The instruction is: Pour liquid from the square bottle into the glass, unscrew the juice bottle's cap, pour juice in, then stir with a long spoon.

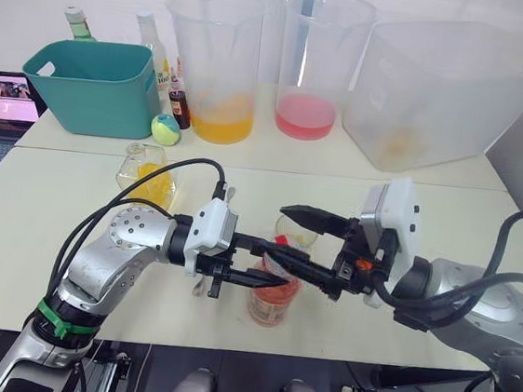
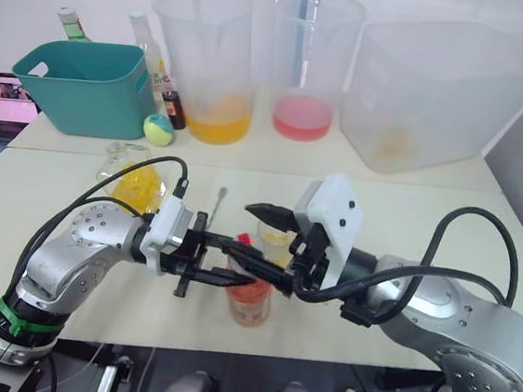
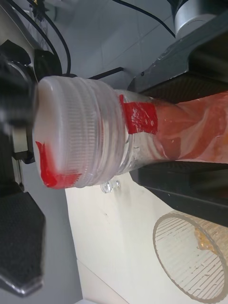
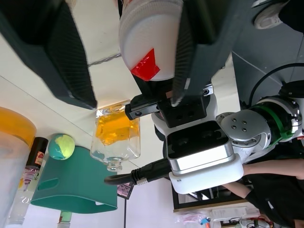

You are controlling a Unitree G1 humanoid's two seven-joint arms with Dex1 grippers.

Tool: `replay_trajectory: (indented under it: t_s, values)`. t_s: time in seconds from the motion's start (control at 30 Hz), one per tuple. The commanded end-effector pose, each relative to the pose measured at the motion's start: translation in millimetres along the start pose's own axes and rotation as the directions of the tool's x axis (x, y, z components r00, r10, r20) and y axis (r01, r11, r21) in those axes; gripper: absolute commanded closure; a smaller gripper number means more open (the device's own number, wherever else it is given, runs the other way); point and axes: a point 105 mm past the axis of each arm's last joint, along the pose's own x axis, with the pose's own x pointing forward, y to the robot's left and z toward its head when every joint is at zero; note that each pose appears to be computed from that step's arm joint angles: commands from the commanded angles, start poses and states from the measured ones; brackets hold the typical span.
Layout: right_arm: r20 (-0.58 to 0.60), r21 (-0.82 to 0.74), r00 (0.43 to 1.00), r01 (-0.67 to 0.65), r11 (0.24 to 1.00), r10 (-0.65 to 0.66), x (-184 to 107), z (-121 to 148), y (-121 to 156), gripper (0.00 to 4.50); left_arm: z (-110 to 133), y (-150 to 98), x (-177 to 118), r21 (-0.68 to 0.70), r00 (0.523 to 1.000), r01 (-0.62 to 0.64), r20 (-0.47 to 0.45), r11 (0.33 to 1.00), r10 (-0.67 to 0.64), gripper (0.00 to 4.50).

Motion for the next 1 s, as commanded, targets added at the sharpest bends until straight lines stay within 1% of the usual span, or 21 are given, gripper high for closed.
replay_trajectory:
  t_s: [0.03, 0.13, 0.17, 0.23, 0.27, 0.33, 0.47, 0.57, 0.63, 0.67, 0.97, 1.0]
  values:
    - [-0.005, -0.009, 1.0, -0.007, 1.0, 0.007, 0, 1, 2, 3.27, -10, -3, -1, -0.031, 0.999, 0.021, -0.04, 0.999, -0.023, 3.3]
    - [-0.008, -0.005, 1.0, -0.015, 1.0, 0.015, 1, 1, 2, 4.25, -9, -3, -1, -0.032, 0.999, 0.02, -0.041, 0.999, -0.021, 3.3]
    - [-0.003, -0.001, 1.0, -0.017, 1.0, 0.017, 1, 2, 1, 4.46, -9, -3, -1, -0.033, 0.999, 0.019, -0.042, 0.999, -0.021, 3.3]
    - [0.022, 0.017, 1.0, -0.012, 1.0, 0.012, 0, 6, -1, 4.46, -10, -3, -2, -0.035, 0.999, 0.018, -0.044, 0.999, -0.02, 3.3]
    - [0.036, 0.033, 0.999, -0.024, 0.999, 0.023, -1, 8, 1, 3.93, -10, -3, -2, -0.036, 0.999, 0.018, -0.044, 0.999, -0.02, 3.3]
    - [0.037, 0.045, 0.997, -0.067, 0.997, 0.066, -2, 10, 8, 3.23, -10, -3, -2, -0.037, 0.999, 0.019, -0.045, 0.999, -0.021, 3.3]
    - [-0.003, 0.065, 0.994, -0.105, 0.992, 0.106, -5, 6, 15, 1.88, -9, -3, -2, -0.039, 0.999, 0.02, -0.046, 0.999, -0.022, 3.3]
    - [-0.028, 0.05, 0.995, -0.096, 0.994, 0.097, -5, 3, 15, 0.85, -9, -3, -2, -0.042, 0.999, 0.022, -0.047, 0.999, -0.024, 3.3]
    - [-0.05, 0.032, 0.996, -0.067, 0.997, 0.068, -4, -1, 11, 0.2, -9, -3, -2, -0.043, 0.999, 0.023, -0.047, 0.999, -0.025, 3.3]
    - [-0.059, 0.037, 0.996, -0.066, 0.997, 0.068, -4, -4, 11, 0.05, -9, -3, -2, -0.044, 0.999, 0.023, -0.047, 0.999, -0.025, 3.3]
    - [-0.058, 0.052, 0.996, -0.059, 0.997, 0.062, -3, -8, 11, 0.05, -9, -2, -1, -0.044, 0.998, 0.027, -0.049, 0.999, -0.029, 3.3]
    - [-0.053, 0.055, 0.997, -0.055, 0.997, 0.058, -2, -8, 11, 0.29, -8, -2, -1, -0.043, 0.998, 0.029, -0.049, 0.999, -0.031, 3.3]
